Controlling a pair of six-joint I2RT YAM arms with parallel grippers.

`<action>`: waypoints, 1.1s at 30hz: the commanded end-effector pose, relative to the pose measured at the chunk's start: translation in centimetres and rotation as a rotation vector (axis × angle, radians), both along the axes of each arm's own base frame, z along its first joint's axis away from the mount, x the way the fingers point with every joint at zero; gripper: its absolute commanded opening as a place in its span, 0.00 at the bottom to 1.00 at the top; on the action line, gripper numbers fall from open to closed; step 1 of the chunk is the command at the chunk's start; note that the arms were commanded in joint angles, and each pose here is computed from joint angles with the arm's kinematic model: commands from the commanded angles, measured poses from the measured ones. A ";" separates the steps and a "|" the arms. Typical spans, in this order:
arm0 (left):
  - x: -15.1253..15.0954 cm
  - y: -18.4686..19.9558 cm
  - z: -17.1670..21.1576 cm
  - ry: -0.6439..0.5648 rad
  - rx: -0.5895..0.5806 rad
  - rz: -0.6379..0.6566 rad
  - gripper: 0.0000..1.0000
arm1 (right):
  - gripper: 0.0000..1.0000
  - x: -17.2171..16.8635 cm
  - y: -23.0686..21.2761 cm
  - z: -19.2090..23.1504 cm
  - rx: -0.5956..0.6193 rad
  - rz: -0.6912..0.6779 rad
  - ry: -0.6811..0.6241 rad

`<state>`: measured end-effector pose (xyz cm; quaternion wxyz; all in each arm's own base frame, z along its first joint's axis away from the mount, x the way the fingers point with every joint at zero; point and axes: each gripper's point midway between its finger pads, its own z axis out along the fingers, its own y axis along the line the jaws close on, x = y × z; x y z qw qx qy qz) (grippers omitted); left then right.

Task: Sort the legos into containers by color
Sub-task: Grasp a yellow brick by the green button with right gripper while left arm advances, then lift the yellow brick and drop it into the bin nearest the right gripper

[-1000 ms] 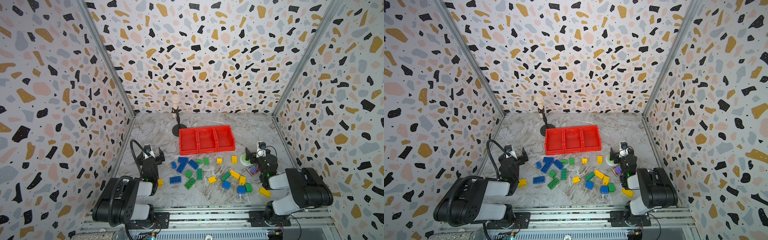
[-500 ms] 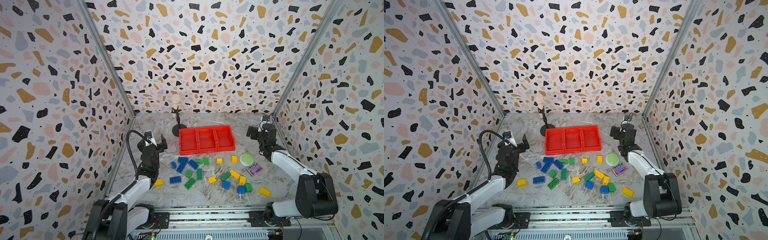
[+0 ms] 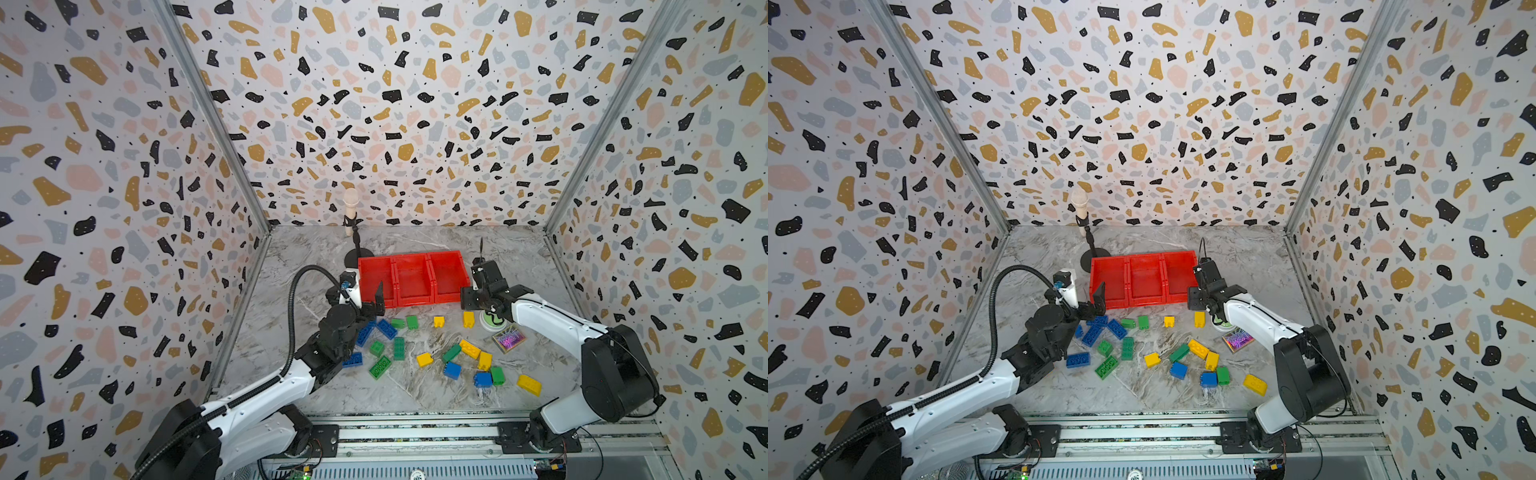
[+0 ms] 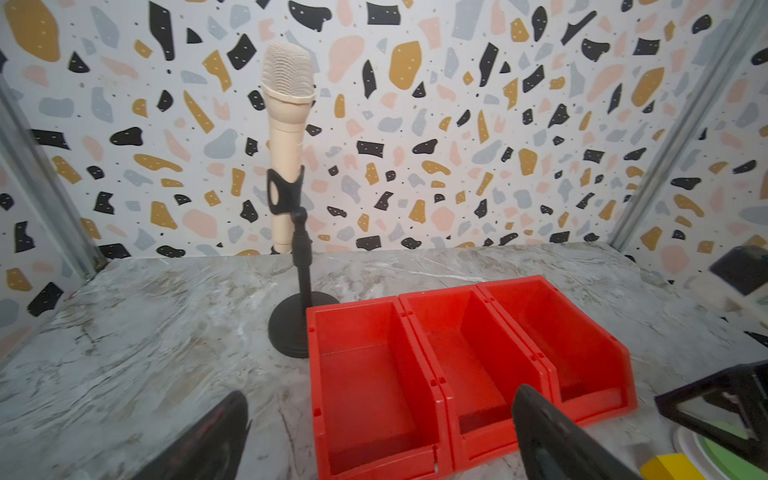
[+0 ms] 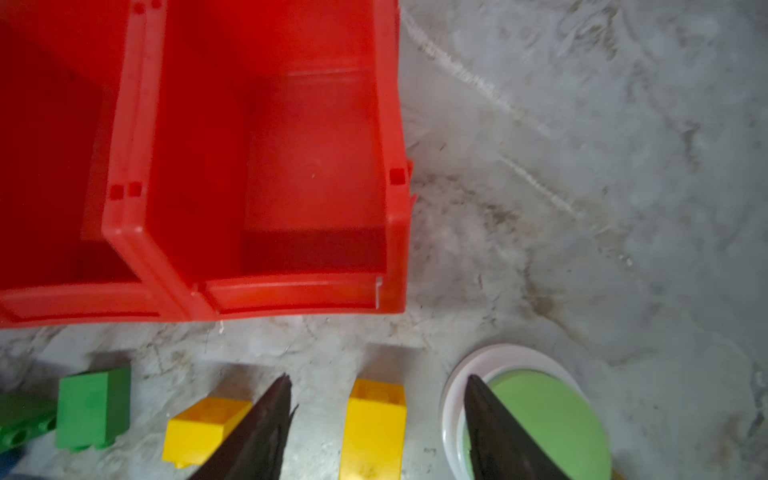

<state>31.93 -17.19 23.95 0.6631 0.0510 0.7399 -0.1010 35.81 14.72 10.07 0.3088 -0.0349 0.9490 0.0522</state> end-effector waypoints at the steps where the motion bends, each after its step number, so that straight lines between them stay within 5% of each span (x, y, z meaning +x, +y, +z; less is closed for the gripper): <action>1: 0.1 -1.7 2.2 -0.036 -0.030 -0.012 1.00 | 0.65 -2.0 -0.3 -1.4 0.011 -0.039 0.083; 13: 0.5 -5.3 1.5 -0.009 -0.005 -0.093 1.00 | 0.60 -3.4 -0.1 -5.3 0.010 -0.044 0.182; 22: 0.9 -4.8 1.4 -0.014 0.010 -0.050 1.00 | 0.28 -3.1 0.4 -6.6 -0.006 -0.036 0.233; 33: 1.2 -5.7 1.4 0.038 0.014 -0.073 1.00 | 0.24 0.3 3.4 2.1 0.051 0.037 0.085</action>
